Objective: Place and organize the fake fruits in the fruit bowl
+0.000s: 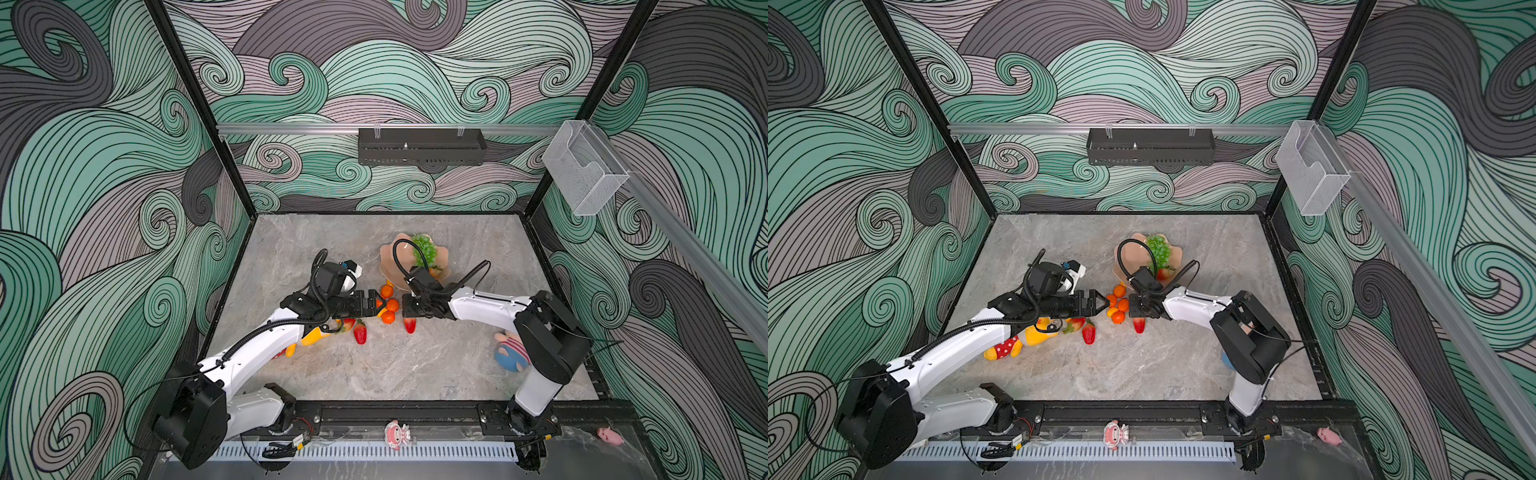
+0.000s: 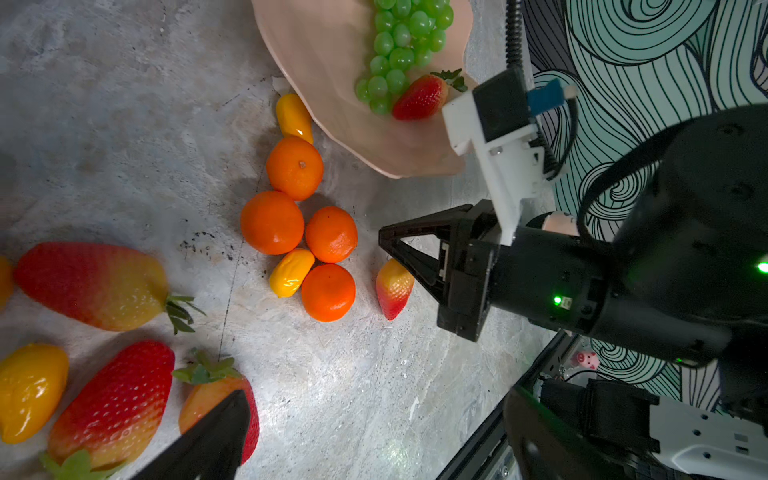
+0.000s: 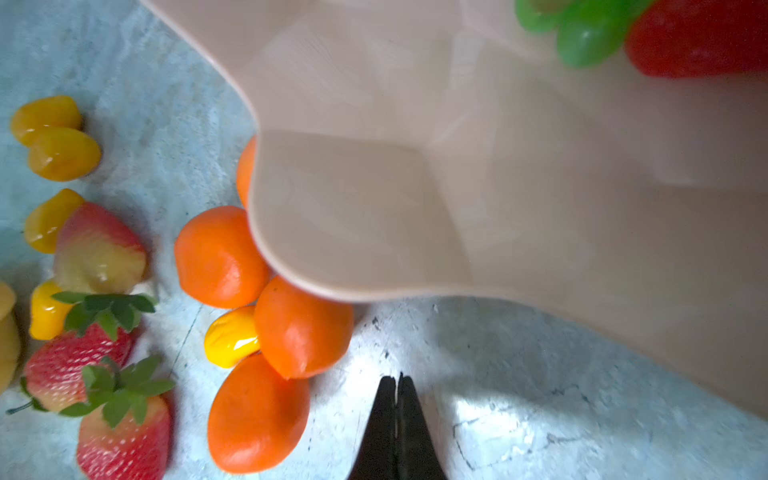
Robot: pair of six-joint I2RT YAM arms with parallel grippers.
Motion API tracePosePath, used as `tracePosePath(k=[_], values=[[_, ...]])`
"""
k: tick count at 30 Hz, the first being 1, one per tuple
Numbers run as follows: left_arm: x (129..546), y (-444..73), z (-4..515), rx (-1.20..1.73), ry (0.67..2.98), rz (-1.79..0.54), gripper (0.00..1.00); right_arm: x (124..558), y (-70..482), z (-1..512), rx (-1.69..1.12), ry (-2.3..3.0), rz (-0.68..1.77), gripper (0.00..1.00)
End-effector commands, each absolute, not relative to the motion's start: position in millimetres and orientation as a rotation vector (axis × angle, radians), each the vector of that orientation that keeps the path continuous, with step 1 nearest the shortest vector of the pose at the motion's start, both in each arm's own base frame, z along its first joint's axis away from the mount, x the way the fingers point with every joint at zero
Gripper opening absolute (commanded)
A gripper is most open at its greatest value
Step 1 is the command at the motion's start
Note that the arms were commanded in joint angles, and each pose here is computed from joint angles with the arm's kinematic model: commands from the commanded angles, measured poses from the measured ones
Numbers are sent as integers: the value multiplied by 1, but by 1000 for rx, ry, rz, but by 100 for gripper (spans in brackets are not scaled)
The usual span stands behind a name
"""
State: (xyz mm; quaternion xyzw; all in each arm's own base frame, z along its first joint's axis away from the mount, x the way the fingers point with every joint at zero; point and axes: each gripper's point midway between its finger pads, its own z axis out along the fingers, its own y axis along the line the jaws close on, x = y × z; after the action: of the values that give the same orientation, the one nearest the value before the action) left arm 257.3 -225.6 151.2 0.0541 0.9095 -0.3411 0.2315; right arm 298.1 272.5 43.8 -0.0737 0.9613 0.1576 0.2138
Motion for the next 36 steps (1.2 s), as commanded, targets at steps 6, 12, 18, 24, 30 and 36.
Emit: tracePosePath(k=[6, 12, 18, 24, 30, 36], values=[[252, -243, 179, 300, 2436, -811, 99, 276, 248, 71, -296, 2607, 408, 0], [247, -263, 181, 309, 2417, -849, 99, 268, 223, 91, -313, 2545, 336, 0], [254, -277, 181, 328, 2418, -835, 99, 265, 202, 116, -361, 2485, 257, 0], [272, -284, 191, 329, 2367, -803, 99, 284, 178, 141, -341, 2452, 168, 0], [297, -288, 207, 222, 2283, -794, 99, 325, 159, 161, -246, 2448, 167, 0], [320, -292, 218, 158, 2213, -762, 99, 369, 154, 165, -216, 2462, 144, 0]])
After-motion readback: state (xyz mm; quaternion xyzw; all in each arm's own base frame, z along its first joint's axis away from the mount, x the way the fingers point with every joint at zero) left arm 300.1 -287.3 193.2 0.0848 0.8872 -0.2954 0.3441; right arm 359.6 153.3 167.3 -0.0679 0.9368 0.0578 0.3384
